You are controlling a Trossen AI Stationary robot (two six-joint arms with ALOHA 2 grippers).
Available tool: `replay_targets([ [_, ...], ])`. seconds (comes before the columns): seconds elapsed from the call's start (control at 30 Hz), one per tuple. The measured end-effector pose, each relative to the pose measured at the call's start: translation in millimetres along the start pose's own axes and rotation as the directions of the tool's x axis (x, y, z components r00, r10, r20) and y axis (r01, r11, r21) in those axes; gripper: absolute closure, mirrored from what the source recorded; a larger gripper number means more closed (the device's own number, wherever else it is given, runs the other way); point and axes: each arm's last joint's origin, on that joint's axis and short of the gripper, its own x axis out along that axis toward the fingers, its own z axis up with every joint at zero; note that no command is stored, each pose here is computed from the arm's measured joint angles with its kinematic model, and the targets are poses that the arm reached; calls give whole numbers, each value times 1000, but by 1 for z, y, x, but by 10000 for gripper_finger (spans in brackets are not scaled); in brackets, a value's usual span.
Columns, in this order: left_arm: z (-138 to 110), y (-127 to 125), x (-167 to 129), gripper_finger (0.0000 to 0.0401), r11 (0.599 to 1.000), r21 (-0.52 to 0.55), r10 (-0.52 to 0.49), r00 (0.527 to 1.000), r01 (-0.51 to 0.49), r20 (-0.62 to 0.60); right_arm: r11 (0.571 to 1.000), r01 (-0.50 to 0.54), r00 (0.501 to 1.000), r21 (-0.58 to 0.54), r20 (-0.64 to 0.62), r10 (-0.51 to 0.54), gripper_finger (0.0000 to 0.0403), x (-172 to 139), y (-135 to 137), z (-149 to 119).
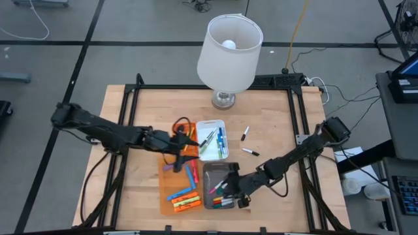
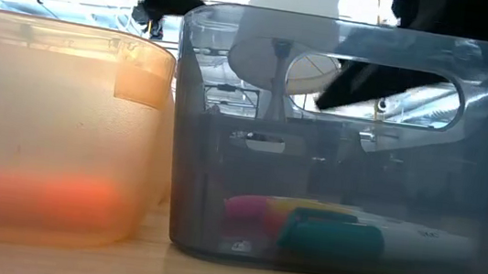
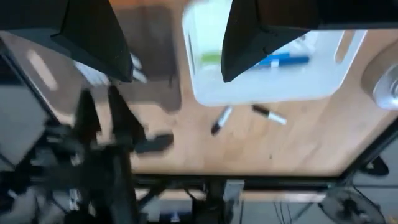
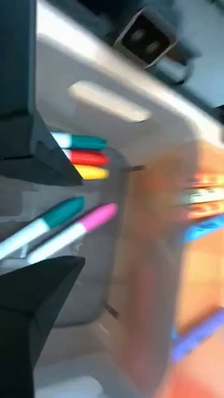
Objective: Pick & Place Markers
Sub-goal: Put the bottom black small highlighter pen into the black bin
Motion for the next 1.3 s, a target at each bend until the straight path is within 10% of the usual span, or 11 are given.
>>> replay_targets([
  [0.43, -35, -9, -75, 151, 995, 84, 35, 988, -48, 150, 998, 48, 998, 42, 39, -50, 228, -63, -15, 6],
  [0.8, -55, 2, -91, 151, 997, -17, 77, 960, -75, 270, 863, 482, 875, 154, -140, -464, 241, -110, -56, -60],
  [1.3, -57, 2, -84, 151, 995, -12, 99, 963, -99, 252, 859, 446, 879, 251, -303, -368, 243, -84, -82, -113],
])
